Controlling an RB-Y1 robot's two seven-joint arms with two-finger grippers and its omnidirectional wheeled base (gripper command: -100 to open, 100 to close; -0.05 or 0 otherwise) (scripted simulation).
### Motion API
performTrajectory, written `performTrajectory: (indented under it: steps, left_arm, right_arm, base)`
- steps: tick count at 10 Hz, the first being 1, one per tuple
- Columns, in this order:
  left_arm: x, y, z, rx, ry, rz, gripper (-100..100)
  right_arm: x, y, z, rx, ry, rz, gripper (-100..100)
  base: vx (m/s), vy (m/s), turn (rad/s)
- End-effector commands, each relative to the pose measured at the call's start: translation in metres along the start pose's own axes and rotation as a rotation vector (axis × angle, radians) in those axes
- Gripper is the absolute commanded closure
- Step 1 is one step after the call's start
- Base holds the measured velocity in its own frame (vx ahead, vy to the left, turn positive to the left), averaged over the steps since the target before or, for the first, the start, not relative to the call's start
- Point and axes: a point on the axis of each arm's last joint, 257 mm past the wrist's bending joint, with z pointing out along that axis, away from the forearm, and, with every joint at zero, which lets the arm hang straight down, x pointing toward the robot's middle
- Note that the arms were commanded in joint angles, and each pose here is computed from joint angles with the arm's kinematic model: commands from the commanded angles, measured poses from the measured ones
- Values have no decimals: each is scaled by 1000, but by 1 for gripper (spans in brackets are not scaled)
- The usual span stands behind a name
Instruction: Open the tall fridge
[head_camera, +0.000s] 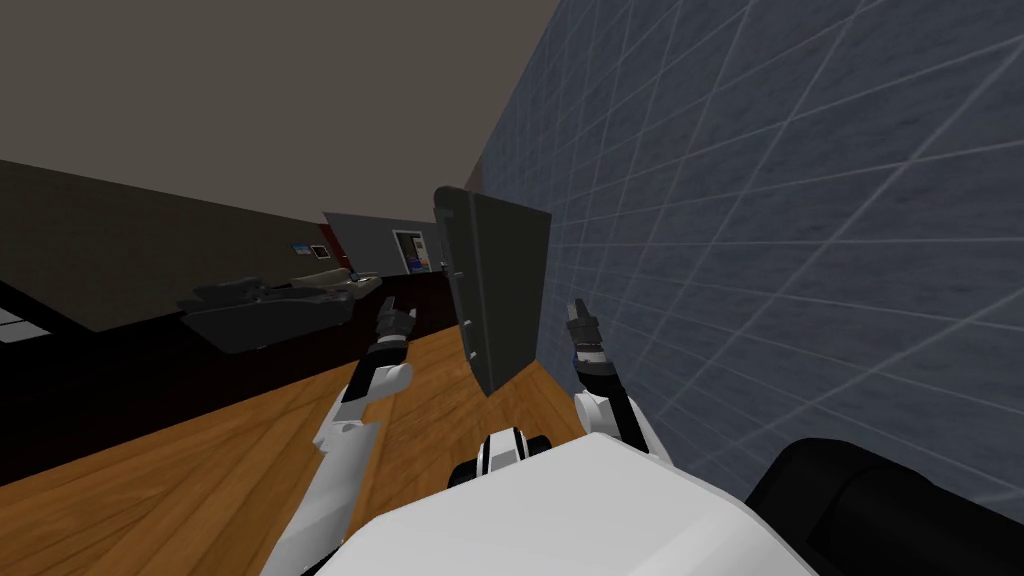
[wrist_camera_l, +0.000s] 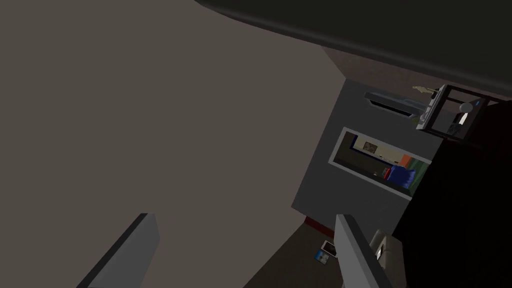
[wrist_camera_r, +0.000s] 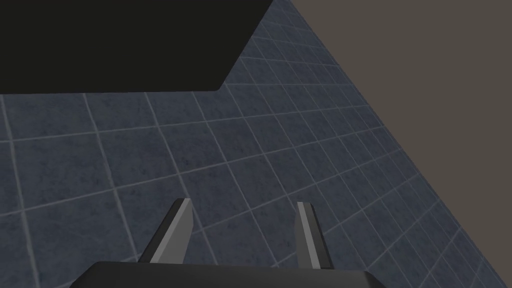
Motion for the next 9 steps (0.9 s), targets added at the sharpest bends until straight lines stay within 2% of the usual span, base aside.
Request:
performTrajectory:
  steps: [1,2,3,4,5,6,7,8,9]
  left_arm:
    - [-6,13,19,-42,-23,-31,-100]
    - [0,6,26,-27,-14,-37,-100]
    - [-4,14,37,-54,-29,-58,-100]
    - [-1,13,40,-50,-25,-62,-100]
    - [-6,23,50,-83,-42,-83,-100]
    - [-2,20,54,-75,-37,-88,-100]
    - [-5,31,65,-110,-53,-112,-100]
    - [-1,27,68,-102,-48,-115,-100]
    - [-4,36,77,-134,-63,-139,-100]
  right_arm:
    - [0,0,0,0,0,0,0]
    - [0,0,0,0,0,0,0]
    - [0,0,0,0,0,0,0]
    - [0,0,0,0,0,0,0]
    - [0,0,0,0,0,0,0]
    - [0,0,0,0,0,0,0]
    - [0,0,0,0,0,0,0]
    - [0,0,0,0,0,0,0]
    - [0,0,0,0,0,0,0]
  base:
    - [13,-118,145]
    - [13,-98,72]
    - [16,-92,125]
    - [11,-86,74]
    - [1,-112,146]
    - [3,-101,65]
    - [21,-100,108]
    - [21,-86,70]
    - [10,-103,124]
